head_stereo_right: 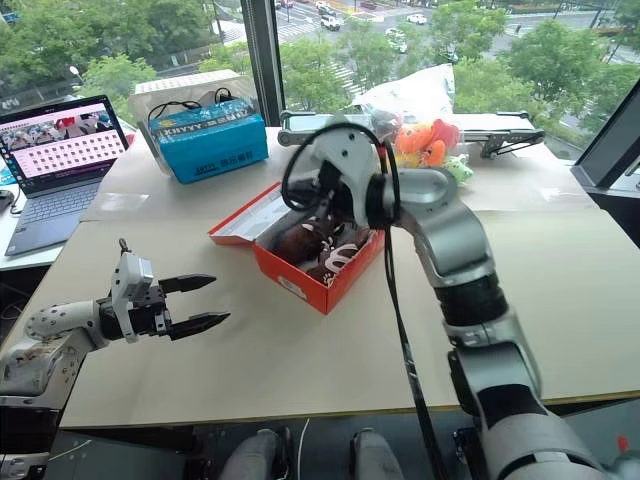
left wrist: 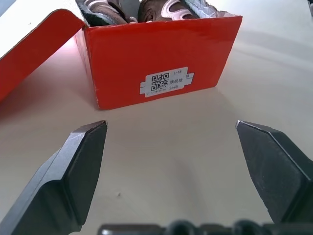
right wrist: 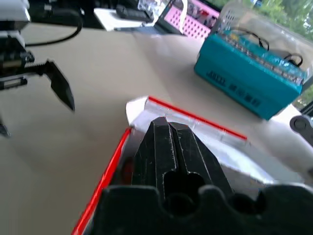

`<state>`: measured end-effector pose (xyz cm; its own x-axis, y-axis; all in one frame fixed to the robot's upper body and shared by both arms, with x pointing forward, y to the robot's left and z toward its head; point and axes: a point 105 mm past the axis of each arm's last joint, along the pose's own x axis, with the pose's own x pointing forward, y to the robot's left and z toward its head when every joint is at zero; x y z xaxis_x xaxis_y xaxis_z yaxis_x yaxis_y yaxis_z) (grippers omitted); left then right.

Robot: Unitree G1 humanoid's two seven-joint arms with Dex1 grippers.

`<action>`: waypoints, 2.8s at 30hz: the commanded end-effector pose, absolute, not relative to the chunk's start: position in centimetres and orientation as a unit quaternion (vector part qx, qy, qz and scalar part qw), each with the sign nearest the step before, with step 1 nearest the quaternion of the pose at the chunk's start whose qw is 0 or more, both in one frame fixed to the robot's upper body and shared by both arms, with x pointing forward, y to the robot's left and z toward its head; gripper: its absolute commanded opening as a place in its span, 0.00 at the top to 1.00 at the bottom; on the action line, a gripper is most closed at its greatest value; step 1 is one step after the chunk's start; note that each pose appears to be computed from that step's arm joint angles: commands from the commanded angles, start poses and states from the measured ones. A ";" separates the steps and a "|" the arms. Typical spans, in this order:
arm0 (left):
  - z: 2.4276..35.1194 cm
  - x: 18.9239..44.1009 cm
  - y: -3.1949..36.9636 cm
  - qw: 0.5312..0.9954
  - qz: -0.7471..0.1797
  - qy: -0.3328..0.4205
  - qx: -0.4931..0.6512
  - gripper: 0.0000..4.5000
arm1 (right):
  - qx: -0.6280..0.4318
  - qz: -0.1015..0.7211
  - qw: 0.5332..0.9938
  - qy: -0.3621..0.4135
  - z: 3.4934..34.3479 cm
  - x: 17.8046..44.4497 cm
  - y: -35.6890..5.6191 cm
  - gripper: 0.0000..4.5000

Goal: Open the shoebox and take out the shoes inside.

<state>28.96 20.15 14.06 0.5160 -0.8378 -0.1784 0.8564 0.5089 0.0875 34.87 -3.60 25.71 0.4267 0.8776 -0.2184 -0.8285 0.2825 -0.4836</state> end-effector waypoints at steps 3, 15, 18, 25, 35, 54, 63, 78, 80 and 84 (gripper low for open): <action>15.1 28.8 18.9 0.860 -0.502 0.032 0.088 0.00 | -0.327 0.553 0.765 -0.045 25.3 34.5 -3.0 0.59; 14.8 28.9 18.1 0.859 -0.505 0.030 0.081 0.00 | -0.443 0.526 0.726 -0.012 23.1 36.9 -4.8 0.01; 14.6 29.0 17.9 0.858 -0.507 0.030 0.080 0.00 | -0.458 0.520 0.721 -0.005 22.7 38.1 -4.7 0.01; 14.6 29.1 17.6 0.857 -0.509 0.030 0.077 0.00 | -0.469 0.443 0.764 0.005 21.9 42.7 -4.6 0.01; 14.8 29.0 17.8 0.858 -0.507 0.031 0.080 0.00 | -0.502 0.403 0.764 -0.047 20.4 44.2 -2.6 0.01; 15.0 28.8 17.9 0.861 -0.501 0.035 0.083 0.00 | -0.554 0.512 0.656 -0.026 13.8 41.5 0.7 0.06; 15.0 28.6 17.9 0.863 -0.498 0.035 0.081 0.00 | -0.544 0.509 0.667 -0.003 13.0 41.8 0.9 0.70; 15.0 28.7 17.9 0.864 -0.496 0.035 0.080 0.00 | -0.520 0.461 0.716 -0.072 18.2 43.0 1.3 1.00; 15.0 28.8 17.9 0.863 -0.497 0.035 0.080 0.00 | -0.510 0.461 0.721 -0.087 19.4 42.9 1.4 1.00; 14.9 29.0 17.8 0.861 -0.500 0.035 0.081 0.00 | -0.514 0.471 0.706 -0.123 21.3 41.9 1.1 1.00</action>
